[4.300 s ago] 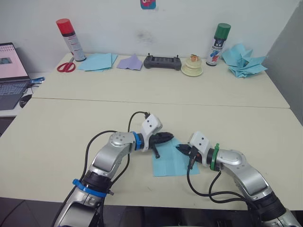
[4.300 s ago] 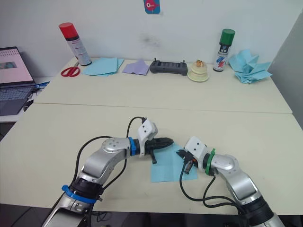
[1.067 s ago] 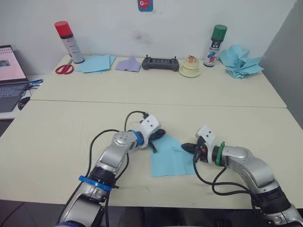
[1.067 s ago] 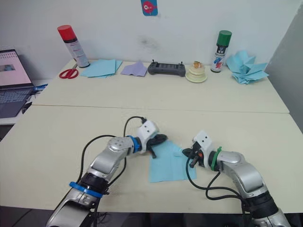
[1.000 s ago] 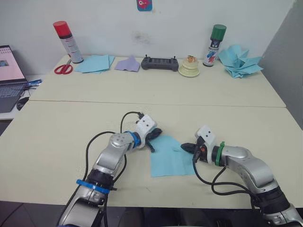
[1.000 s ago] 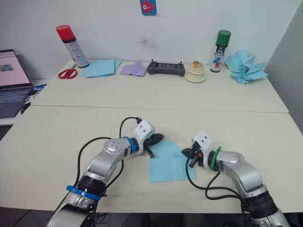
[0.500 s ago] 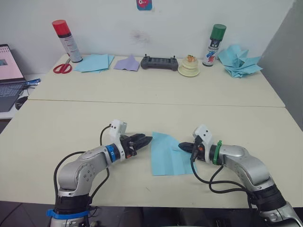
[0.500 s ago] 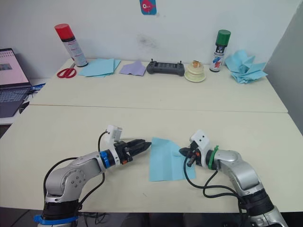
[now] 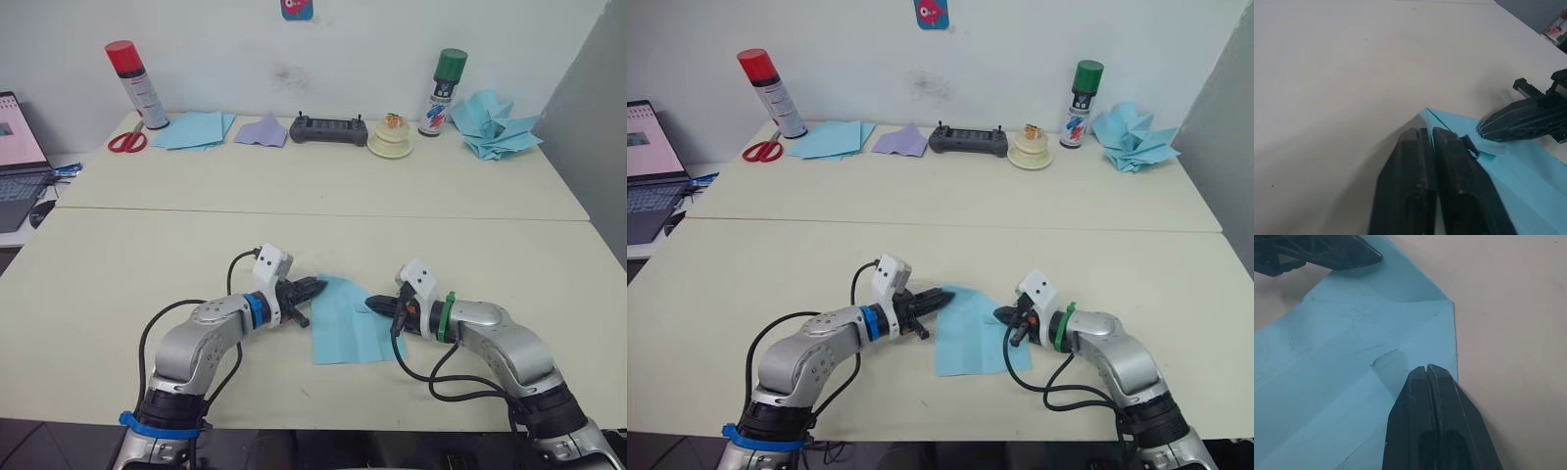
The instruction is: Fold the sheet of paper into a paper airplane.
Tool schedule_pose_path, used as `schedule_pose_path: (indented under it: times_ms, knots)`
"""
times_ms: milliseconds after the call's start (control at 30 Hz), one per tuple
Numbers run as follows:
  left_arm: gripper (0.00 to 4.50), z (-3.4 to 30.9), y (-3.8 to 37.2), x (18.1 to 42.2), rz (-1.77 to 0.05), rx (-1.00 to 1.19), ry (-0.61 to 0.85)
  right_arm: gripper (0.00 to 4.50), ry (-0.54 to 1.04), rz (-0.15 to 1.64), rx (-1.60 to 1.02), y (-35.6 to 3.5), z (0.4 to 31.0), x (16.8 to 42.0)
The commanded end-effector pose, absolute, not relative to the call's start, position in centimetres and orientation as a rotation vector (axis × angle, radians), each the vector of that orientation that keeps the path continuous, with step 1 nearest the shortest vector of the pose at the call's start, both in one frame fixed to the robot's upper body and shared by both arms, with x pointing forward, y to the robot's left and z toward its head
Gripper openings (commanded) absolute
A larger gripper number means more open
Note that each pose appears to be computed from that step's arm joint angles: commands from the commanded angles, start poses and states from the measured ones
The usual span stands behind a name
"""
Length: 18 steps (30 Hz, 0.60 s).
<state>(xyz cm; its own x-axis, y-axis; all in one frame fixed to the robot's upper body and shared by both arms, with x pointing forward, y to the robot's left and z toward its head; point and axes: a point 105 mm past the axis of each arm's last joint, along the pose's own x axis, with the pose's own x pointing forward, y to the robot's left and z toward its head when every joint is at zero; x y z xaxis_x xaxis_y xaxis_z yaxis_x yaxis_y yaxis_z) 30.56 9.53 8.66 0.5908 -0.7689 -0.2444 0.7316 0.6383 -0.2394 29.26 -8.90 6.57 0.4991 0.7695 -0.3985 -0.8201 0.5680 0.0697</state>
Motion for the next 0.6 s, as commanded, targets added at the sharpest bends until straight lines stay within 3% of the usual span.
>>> schedule_pose_path:
  times_ms: [33,300,600]
  knots:
    - [0.02,9.9,9.5,31.3,-0.895,-0.025,0.280,0.00,0.425,0.991,-0.135,-8.4,6.4,28.6]
    - [0.02,10.2,9.4,32.1,-1.006,0.323,0.177,0.00,0.421,1.039,-0.102,-7.2,7.3,28.1]
    - [0.02,10.2,7.4,31.2,-1.124,0.508,0.062,0.00,0.433,1.032,-0.096,-6.9,7.0,28.0]
